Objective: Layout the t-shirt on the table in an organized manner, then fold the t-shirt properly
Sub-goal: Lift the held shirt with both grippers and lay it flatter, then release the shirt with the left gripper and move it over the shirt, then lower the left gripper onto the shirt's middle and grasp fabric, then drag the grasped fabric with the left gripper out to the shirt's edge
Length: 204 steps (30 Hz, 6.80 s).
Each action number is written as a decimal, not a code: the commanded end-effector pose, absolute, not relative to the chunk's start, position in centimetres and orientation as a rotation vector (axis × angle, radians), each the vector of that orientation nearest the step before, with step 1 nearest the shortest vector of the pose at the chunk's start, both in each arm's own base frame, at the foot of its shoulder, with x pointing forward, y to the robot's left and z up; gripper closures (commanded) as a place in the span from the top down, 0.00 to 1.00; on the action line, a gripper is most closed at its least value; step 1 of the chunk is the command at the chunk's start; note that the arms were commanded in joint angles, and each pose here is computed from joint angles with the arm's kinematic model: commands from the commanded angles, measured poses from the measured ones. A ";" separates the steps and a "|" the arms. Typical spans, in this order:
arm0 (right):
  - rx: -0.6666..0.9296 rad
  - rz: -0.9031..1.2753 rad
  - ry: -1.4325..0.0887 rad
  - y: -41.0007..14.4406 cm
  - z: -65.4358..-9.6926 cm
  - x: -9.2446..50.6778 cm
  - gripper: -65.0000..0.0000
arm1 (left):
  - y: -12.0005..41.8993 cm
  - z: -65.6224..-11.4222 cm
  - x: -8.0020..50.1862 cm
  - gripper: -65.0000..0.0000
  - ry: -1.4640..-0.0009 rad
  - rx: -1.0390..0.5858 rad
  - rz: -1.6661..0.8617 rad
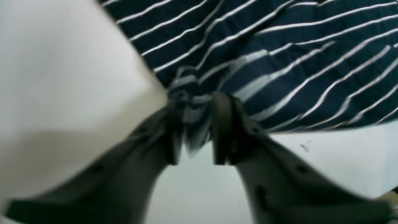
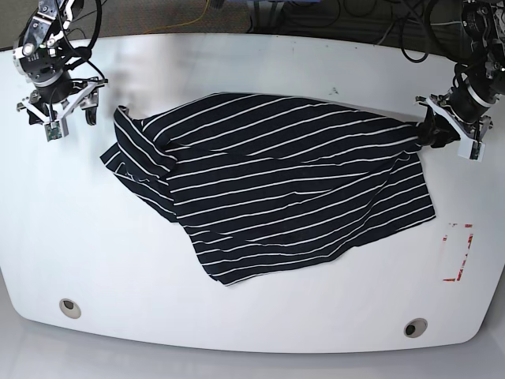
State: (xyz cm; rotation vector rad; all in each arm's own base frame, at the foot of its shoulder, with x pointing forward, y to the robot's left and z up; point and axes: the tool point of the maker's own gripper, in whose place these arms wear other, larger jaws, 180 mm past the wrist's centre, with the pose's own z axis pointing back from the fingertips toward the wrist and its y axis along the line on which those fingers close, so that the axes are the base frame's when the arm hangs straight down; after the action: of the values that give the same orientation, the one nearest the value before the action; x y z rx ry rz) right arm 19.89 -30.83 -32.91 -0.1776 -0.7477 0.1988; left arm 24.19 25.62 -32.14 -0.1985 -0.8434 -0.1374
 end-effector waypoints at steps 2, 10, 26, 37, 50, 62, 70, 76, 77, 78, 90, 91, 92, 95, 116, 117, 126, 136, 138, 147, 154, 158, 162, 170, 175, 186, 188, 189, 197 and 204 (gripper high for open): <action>-0.206 0.197 -0.763 -31.8 -31.9 19.3 0.64 | 26.9 -30.6 25.0 0.45 -0.894 -0.147 -0.150; -0.202 0.225 -0.835 -31.5 -30.5 21.8 0.64 | 27.9 -29.7 26.3 0.58 -0.935 -0.070 -0.164; -0.088 0.096 -0.846 -32.1 -31.4 29.6 0.64 | 28.2 -23.3 32.0 0.58 -1.152 -0.047 -0.169; 0.033 0.021 -0.794 -32.2 -34.6 32.0 0.64 | 25.3 -21.6 34.4 0.58 -1.231 -0.114 -0.199; 0.091 -0.017 -0.742 -31.9 -36.8 31.9 0.64 | 20.3 -22.4 36.2 0.58 -1.235 -0.168 -0.253; 0.103 0.046 -0.709 -30.2 -37.6 31.8 0.64 | 12.8 -24.2 36.4 0.55 -1.186 -0.270 -0.401; 0.108 0.060 -0.703 -29.8 -37.8 31.8 0.64 | 7.6 -22.3 37.8 0.59 -1.240 -0.328 -0.473; 0.112 0.062 -0.705 -29.5 -37.9 31.9 0.64 | 4.1 -21.6 38.5 0.71 -1.256 -0.269 -0.578; 0.112 0.062 -0.705 -29.5 -37.9 31.9 0.64 | 3.9 -21.7 38.6 0.72 -1.256 -0.253 -0.590; 0.112 0.062 -0.705 -29.5 -37.9 31.9 0.64 | 3.5 -21.8 38.7 0.73 -1.253 -0.233 -0.603; 0.099 0.072 -0.718 -29.6 -37.4 31.9 0.64 | 1.0 -20.6 40.3 0.74 -1.333 -0.059 -0.680; 0.099 0.072 -0.718 -29.6 -37.4 31.9 0.64 | 0.3 -20.6 40.3 0.74 -1.349 -0.052 -0.694; 0.099 0.072 -0.718 -29.6 -37.4 31.9 0.64 | -0.5 -20.6 40.1 0.75 -1.359 -0.053 -0.714; 0.099 0.072 -0.718 -29.6 -37.4 31.9 0.64 | -2.7 -21.4 39.5 0.75 -1.355 -0.037 -0.802; 0.087 0.076 -0.729 -29.7 -36.9 32.1 0.64 | -11.2 -27.2 46.2 0.81 -1.152 -0.073 -1.007; 0.088 0.076 -0.730 -29.7 -36.9 32.1 0.64 | -11.3 -27.6 46.5 0.81 -1.153 -0.091 -1.005; 0.086 0.072 -0.732 -29.8 -36.8 32.1 0.64 | -11.0 -28.3 49.5 0.81 -1.103 -0.269 -0.789; 0.091 0.074 -0.730 -29.7 -36.9 32.0 0.64 | -11.7 -28.1 48.5 0.81 -1.108 -0.289 -0.697; 0.088 0.075 -0.728 -29.7 -37.0 32.0 0.64 | -12.3 -27.6 47.6 0.81 -1.121 -0.308 -0.702; 0.107 0.071 -0.725 -28.9 -37.4 32.0 0.64 | -9.6 -25.5 43.7 0.81 -1.200 -0.330 -0.676; 0.112 0.071 -0.726 -28.6 -37.4 32.1 0.64 | -1.9 -25.6 42.5 0.81 -1.235 -0.253 -0.548; 0.114 0.071 -0.726 -28.6 -37.5 32.1 0.64 | 2.4 -25.7 41.9 0.81 -1.249 -0.190 -0.500; 0.114 0.071 -0.726 -28.6 -37.5 32.1 0.64 | 7.7 -25.0 41.8 0.81 -1.276 -0.111 -0.405; 0.114 0.071 -0.726 -28.6 -37.5 32.1 0.64 | 18.5 -24.8 41.4 0.81 -1.276 0.052 -0.180; 0.112 0.071 -0.724 -28.6 -37.5 32.0 0.64 | 23.8 -26.3 40.5 0.81 -1.228 0.113 -0.085; 0.115 0.069 -0.706 -28.6 -38.1 31.3 0.64 | 29.9 -30.9 39.4 0.81 -1.098 0.130 0.018; 0.114 0.070 -0.704 -28.6 -38.1 31.2 0.64 | 30.1 -31.5 39.6 0.81 -1.082 0.122 0.032; 0.114 0.069 -0.702 -28.6 -38.2 31.1 0.64 | 30.3 -32.0 39.8 0.81 -1.069 0.117 0.041; 0.117 0.069 -0.704 -28.6 -38.2 31.1 0.64 | 31.4 -34.4 40.9 0.81 -1.021 0.088 0.096; 0.117 0.069 -0.704 -28.6 -38.2 31.1 0.64 | 31.7 -36.3 41.1 0.81 -0.989 0.064 0.129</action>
State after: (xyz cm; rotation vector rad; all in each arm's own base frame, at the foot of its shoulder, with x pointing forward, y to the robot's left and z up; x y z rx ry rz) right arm 29.87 -27.97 -39.93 0.1304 -0.6439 0.0607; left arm 39.58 31.16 -38.42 0.0595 -0.9202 0.1286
